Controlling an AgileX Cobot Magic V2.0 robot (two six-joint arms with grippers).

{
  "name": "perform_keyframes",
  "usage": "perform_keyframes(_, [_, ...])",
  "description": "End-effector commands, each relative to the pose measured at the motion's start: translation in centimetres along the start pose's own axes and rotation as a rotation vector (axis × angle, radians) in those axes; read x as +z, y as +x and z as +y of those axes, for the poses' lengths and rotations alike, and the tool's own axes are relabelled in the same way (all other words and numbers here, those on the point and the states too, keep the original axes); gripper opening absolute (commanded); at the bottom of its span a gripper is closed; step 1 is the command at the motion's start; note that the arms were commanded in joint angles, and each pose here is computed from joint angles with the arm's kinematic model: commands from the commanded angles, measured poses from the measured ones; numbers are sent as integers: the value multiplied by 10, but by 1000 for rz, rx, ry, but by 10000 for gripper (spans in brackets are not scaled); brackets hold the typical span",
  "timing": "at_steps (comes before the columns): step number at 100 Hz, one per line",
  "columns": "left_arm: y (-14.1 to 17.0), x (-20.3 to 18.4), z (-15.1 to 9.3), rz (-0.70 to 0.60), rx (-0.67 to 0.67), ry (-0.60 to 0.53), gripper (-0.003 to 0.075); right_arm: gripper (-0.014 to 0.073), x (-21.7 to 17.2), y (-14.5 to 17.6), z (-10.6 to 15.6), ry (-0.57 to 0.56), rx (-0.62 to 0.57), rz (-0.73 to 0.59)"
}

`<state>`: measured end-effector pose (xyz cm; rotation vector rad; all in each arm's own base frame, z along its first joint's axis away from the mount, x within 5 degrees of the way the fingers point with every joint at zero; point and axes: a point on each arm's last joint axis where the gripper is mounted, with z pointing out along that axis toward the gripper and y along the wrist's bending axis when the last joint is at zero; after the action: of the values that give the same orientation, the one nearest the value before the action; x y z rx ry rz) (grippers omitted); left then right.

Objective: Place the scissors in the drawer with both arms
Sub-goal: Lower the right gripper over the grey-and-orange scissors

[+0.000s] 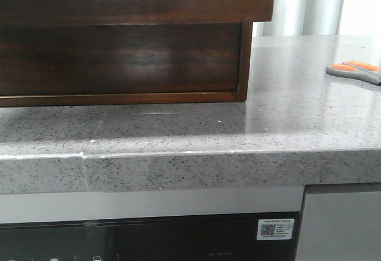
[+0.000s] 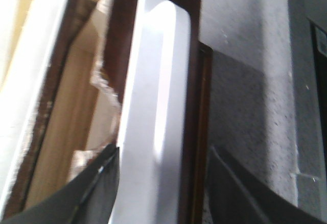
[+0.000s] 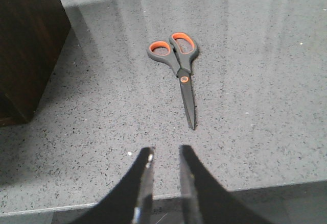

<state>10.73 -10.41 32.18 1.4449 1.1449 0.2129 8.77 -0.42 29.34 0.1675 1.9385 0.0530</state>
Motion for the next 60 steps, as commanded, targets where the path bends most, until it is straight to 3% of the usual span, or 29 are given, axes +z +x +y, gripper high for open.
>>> perform_keyframes(1, [-14,-14,17,-122,-71,-121,344,119,-2,-18,1,-1,-7,-96])
perform_keyframes(17, [-17,-40,22,-208,-236,-177,337,119,6,-21,1,5,-17,-83])
perform_keyframes(38, [-20,-72,26,-334,-446,-228,330,128,41,-34,1,15,-72,79])
perform_keyframes(60, [-22,-92,27,-433,-608,-245,163,244,85,-60,1,19,-77,204])
